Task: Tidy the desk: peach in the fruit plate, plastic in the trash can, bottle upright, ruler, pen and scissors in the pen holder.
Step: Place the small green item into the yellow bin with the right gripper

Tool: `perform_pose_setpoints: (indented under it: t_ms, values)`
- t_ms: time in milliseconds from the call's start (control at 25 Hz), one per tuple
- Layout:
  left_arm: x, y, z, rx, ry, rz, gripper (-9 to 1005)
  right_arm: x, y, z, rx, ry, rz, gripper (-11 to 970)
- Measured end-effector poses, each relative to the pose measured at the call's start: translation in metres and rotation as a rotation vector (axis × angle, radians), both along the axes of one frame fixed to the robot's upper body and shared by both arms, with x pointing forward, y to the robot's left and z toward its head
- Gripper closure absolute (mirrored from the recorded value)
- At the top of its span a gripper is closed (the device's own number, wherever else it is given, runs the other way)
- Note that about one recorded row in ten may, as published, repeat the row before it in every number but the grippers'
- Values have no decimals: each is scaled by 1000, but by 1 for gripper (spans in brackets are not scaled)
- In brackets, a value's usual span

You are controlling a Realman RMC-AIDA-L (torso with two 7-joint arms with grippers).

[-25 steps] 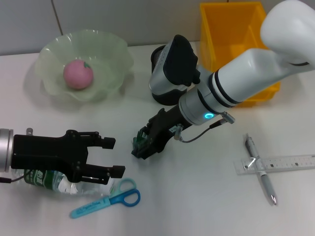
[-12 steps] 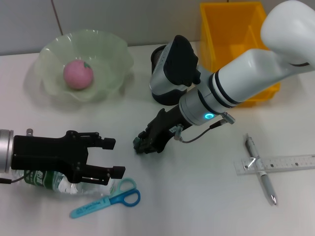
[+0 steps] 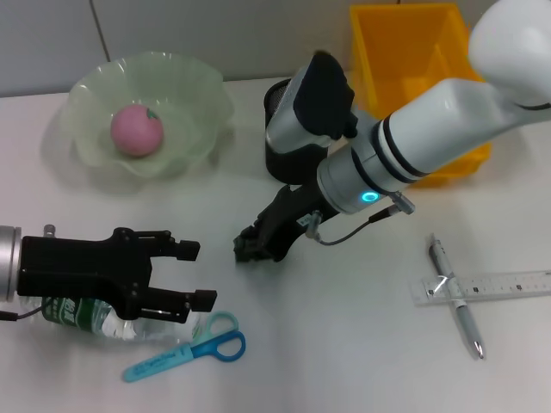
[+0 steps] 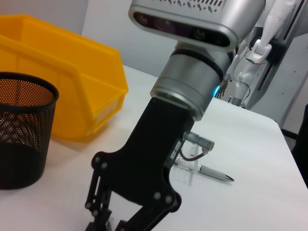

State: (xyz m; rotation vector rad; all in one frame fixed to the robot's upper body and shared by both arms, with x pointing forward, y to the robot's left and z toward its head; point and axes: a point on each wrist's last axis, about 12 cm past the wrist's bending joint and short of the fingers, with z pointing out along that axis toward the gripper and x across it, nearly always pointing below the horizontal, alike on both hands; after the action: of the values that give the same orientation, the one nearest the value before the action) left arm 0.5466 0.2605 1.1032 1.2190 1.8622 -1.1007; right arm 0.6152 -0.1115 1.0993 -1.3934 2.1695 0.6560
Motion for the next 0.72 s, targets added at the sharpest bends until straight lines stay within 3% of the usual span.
perform_pose_setpoints:
  t_ms: [320,720]
  values:
    - [0,2,0,-3,-5,9,153,-2,-15,16,73,16,-43,784]
    - [0,1,-1,-2,-5,13,153,3,-68,47,265,40,-175,815]
